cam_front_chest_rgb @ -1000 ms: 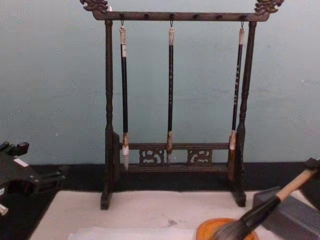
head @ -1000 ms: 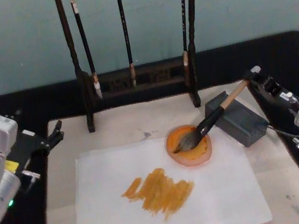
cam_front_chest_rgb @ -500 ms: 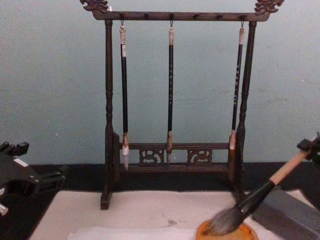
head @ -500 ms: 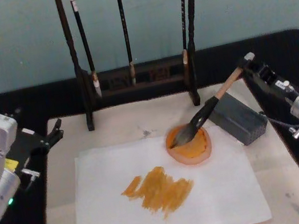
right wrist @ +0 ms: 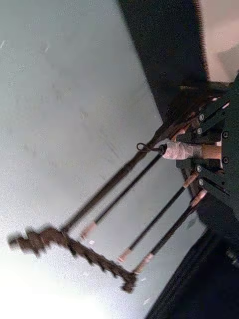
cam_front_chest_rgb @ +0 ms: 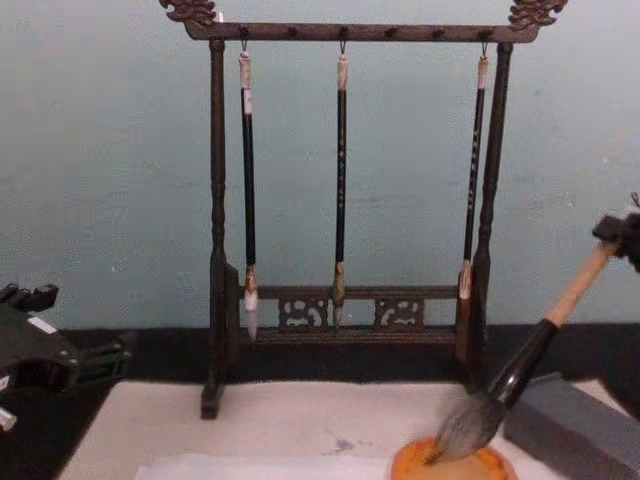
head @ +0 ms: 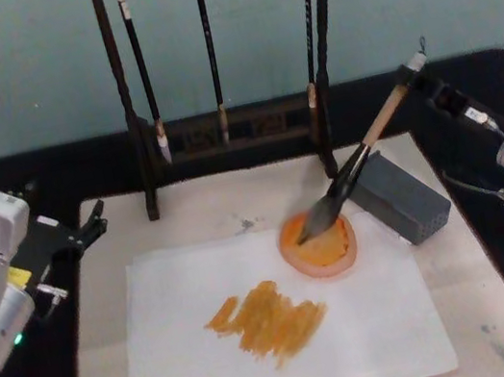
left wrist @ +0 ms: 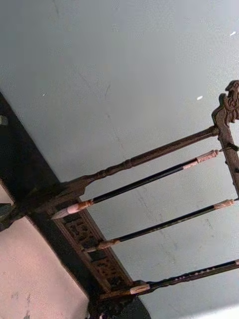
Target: Pick up the brush from the inkstone, write on the paper, then place the brush back to its original position.
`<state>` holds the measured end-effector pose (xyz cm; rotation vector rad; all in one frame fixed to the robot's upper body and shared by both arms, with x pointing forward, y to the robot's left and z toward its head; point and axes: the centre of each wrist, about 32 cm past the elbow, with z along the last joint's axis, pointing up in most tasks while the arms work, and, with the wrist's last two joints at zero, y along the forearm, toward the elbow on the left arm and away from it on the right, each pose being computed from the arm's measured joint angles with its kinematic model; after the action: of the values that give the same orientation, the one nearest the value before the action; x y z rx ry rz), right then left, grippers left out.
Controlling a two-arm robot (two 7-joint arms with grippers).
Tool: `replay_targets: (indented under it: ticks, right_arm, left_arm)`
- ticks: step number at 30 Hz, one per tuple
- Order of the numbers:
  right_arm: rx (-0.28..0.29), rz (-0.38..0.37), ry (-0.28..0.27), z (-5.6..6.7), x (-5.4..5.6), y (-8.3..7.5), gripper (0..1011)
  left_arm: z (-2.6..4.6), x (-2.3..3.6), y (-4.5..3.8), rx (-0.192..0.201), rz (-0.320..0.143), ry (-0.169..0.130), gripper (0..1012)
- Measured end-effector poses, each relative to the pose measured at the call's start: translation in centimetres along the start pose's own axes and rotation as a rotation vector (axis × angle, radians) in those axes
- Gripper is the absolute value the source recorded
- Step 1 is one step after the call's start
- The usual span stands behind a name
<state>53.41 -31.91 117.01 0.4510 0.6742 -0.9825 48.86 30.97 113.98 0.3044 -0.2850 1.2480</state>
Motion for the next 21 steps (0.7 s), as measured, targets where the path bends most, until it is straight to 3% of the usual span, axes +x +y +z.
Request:
replay_targets:
  ticks: [4, 6, 9, 19, 21]
  right_arm:
    - [-0.022, 0.013, -0.158, 0.6, -2.2, 0.2, 173]
    - [-0.031, 0.023, -0.208, 0.7, -3.0, 0.3, 173]
    - [-0.046, 0.059, -0.318, 0.9, -5.0, 0.4, 173]
    - [-0.089, 0.152, -0.522, 0.0, -8.9, -0.2, 173]
    - [-0.091, 0.163, -0.543, -0.1, -9.3, -0.4, 173]
  left_arm:
    - [0.0, 0.0, 0.0, 0.0, 0.0, 0.0, 1010]
    - [0.0, 0.0, 0.0, 0.0, 0.0, 0.0, 1010]
    - [0.0, 0.0, 0.0, 0.0, 0.0, 0.0, 1010]
    - [0.0, 0.0, 0.0, 0.0, 0.0, 0.0, 1010]
    - [0.0, 0.0, 0.0, 0.0, 0.0, 0.0, 1010]
